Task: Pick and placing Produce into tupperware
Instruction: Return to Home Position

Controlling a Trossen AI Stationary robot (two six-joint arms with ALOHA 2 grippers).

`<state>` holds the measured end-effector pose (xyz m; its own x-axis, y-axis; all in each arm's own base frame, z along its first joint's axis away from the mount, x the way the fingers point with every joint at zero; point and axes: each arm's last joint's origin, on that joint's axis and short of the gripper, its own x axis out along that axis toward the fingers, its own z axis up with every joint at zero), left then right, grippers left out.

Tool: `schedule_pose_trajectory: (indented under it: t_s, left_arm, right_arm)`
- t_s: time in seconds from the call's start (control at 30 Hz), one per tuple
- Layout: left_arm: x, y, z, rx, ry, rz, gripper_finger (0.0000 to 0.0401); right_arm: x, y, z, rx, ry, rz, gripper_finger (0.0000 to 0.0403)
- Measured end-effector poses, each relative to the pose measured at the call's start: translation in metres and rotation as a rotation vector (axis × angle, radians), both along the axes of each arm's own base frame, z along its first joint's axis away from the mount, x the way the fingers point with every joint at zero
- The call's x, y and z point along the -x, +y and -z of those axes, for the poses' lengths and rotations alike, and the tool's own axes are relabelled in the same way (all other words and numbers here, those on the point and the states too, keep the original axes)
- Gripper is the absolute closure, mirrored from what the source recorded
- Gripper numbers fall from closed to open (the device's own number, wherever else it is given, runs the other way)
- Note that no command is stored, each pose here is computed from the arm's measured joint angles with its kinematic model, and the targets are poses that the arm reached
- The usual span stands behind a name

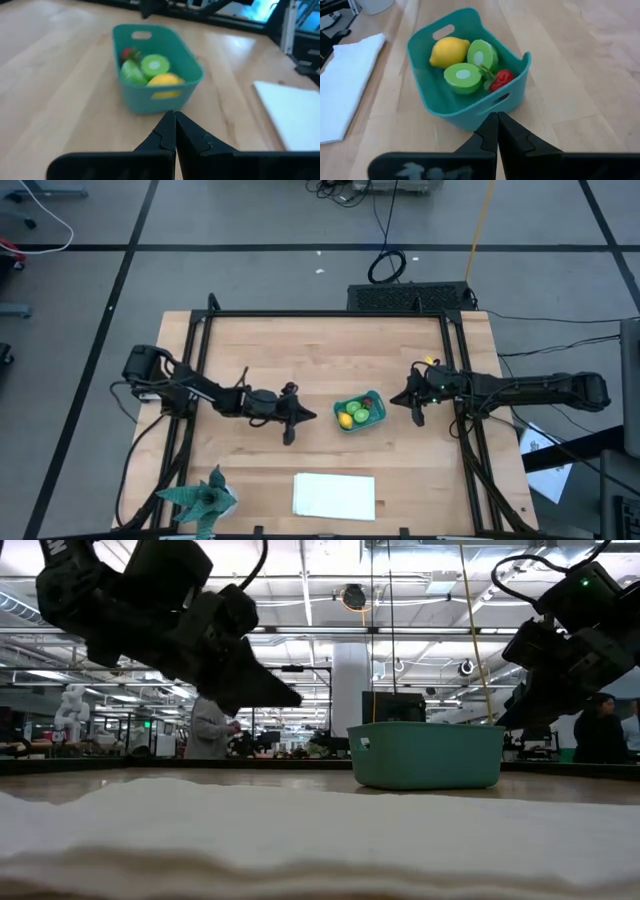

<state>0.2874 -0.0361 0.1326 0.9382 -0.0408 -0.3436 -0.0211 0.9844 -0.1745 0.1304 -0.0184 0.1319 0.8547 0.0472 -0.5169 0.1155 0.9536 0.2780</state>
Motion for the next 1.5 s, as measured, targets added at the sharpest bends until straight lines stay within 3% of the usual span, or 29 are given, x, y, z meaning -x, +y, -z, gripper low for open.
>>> schedule_pose_trajectory:
  t_s: [0.23,0.53,0.83,1.5]
  left_arm:
    - [-0.021,-0.008,0.005,-0.039,0.018,0.036,0.0401]
    - [-0.021,-0.008,0.004,-0.036,0.024,0.035,0.0401]
    - [-0.021,-0.011,0.004,-0.029,0.023,0.04,0.0401]
    - [-0.02,-0.011,0.006,-0.052,0.038,0.048,0.04]
  right_arm:
    - [-0.001,0.0,0.002,0.03,0.019,0.031,0.0403]
    - [-0.001,-0.001,0.016,0.022,0.02,0.057,0.0403]
    - [-0.009,-0.002,0.012,0.025,-0.093,0.065,0.0403]
    - [-0.023,0.011,0.02,-0.014,-0.099,-0.018,0.0403]
